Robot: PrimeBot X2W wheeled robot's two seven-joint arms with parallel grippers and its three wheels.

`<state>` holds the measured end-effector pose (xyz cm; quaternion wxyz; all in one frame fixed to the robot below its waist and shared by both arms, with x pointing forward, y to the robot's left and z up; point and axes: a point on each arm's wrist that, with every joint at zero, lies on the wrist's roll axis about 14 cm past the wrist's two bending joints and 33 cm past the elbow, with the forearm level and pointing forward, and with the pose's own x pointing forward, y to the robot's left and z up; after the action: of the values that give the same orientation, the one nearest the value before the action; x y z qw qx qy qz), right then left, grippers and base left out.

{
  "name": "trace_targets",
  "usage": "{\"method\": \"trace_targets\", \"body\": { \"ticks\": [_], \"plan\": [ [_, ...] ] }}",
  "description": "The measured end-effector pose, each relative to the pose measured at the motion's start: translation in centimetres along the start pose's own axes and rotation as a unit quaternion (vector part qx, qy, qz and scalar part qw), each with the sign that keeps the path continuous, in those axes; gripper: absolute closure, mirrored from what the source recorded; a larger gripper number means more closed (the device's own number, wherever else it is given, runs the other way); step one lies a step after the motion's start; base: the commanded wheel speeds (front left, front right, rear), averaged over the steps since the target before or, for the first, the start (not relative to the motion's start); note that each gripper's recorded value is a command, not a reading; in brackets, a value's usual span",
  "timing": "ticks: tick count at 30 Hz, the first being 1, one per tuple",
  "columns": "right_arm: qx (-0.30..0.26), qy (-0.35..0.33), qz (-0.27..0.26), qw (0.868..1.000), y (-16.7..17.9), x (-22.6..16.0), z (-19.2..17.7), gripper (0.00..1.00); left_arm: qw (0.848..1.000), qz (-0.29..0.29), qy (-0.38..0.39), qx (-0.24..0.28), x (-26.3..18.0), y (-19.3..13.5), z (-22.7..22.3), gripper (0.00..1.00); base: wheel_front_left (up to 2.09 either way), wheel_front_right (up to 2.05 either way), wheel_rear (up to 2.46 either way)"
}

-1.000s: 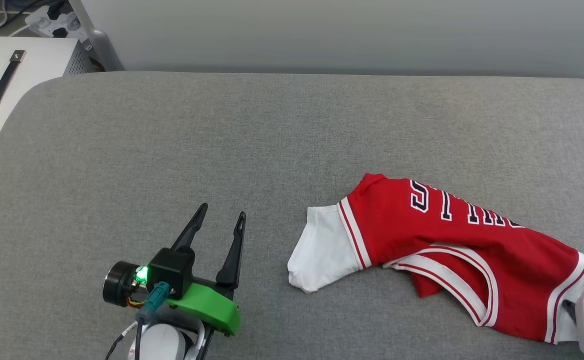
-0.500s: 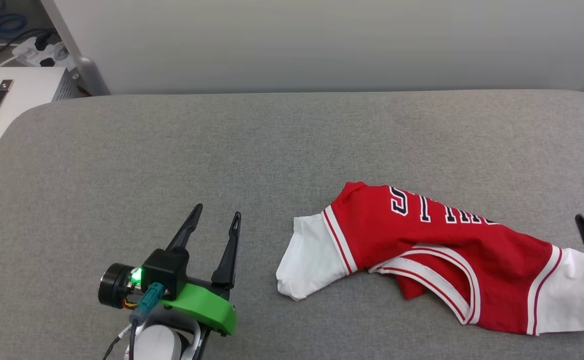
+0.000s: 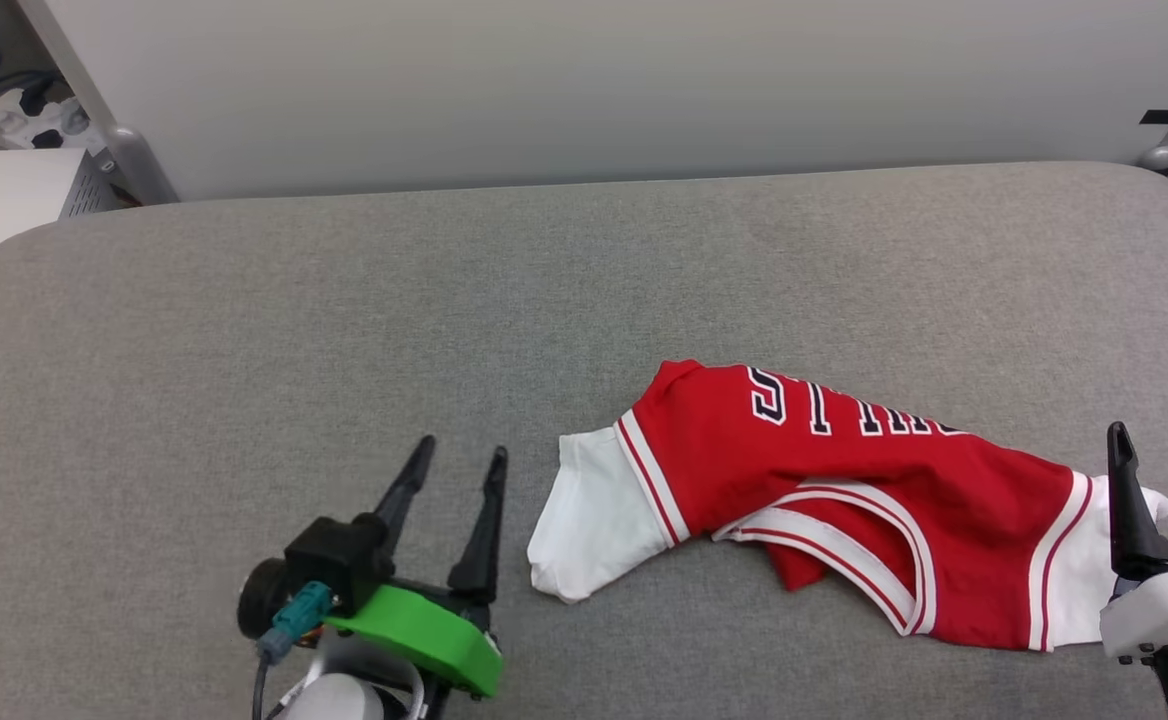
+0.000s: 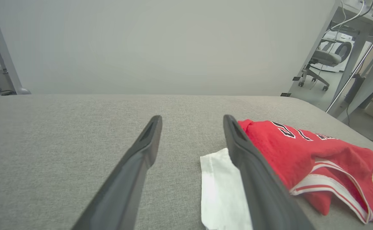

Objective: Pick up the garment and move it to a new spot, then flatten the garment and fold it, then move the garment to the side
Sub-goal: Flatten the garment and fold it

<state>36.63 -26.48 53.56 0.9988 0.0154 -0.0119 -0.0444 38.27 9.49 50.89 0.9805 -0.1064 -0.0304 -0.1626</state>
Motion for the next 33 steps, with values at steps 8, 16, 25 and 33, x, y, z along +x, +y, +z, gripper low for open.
{"method": "trace_targets", "body": {
  "ticks": [8, 16, 25, 33],
  "plan": [
    [-0.002, -0.011, -0.015, 1.0, -0.5, -0.5, 0.6, 0.0, 0.992, -0.064, 0.107, 0.03, 0.7, -2.3, -2.0, 0.0, 0.0, 0.0, 0.0],
    [0.0, 0.007, -0.027, 1.0, -0.9, -0.9, -0.4, 0.0, 0.95, -0.078, 0.298, 0.053, -0.7, -3.4, -7.0, 0.0, 0.0, 0.0, 0.0],
    [-0.001, 0.033, -0.045, 0.998, -1.8, -1.1, -2.0, 0.0, 0.92, -0.048, 0.384, 0.06, -1.6, -1.6, -11.3, 0.0, 0.0, 0.0, 0.0],
    [-0.005, 0.052, -0.055, 0.997, -2.4, -1.2, -3.4, 0.0, 0.913, -0.034, 0.402, 0.062, -0.8, -0.6, -13.4, 0.0, 0.0, 0.0, 0.0]
  ]
}}
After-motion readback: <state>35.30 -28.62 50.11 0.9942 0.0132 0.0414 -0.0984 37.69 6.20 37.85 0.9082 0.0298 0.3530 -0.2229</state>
